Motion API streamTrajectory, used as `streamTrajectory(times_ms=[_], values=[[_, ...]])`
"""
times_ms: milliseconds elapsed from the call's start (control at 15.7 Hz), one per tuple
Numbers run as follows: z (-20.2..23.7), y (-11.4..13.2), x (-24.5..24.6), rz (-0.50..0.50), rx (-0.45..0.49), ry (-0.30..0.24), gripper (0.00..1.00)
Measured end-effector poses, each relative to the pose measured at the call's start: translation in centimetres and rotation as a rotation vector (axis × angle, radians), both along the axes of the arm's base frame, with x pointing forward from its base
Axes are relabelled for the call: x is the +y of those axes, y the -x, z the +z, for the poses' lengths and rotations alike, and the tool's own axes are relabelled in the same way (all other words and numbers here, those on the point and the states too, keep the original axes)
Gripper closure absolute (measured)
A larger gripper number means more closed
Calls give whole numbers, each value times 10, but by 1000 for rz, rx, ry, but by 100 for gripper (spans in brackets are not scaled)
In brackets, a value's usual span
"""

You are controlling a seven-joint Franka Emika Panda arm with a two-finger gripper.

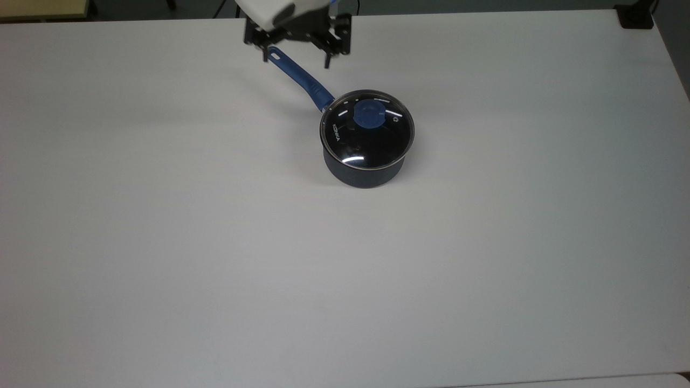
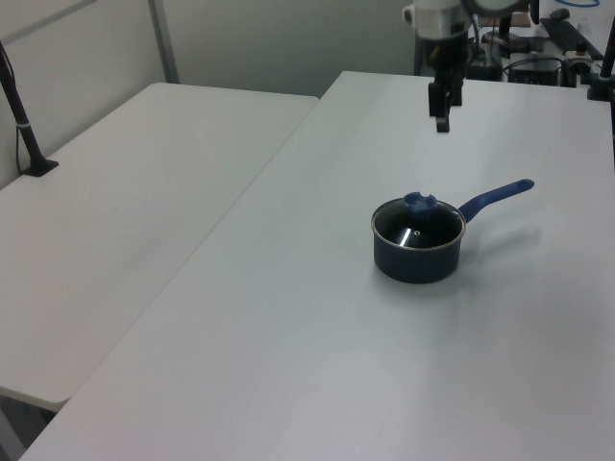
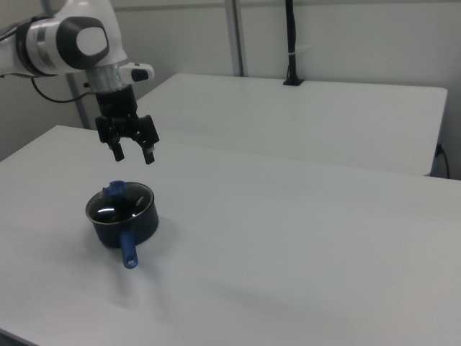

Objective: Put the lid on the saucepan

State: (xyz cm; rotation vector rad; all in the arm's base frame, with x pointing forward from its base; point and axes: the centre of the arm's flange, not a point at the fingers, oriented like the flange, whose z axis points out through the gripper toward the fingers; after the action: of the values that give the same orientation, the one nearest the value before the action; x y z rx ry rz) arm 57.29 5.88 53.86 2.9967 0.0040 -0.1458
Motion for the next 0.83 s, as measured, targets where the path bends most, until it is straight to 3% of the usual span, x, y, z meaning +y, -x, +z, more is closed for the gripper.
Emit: streamTrajectory(times_ms=[574, 830], values=[[-8, 2, 4, 12, 18, 17, 0], [6, 4, -25, -30, -7, 17, 0]])
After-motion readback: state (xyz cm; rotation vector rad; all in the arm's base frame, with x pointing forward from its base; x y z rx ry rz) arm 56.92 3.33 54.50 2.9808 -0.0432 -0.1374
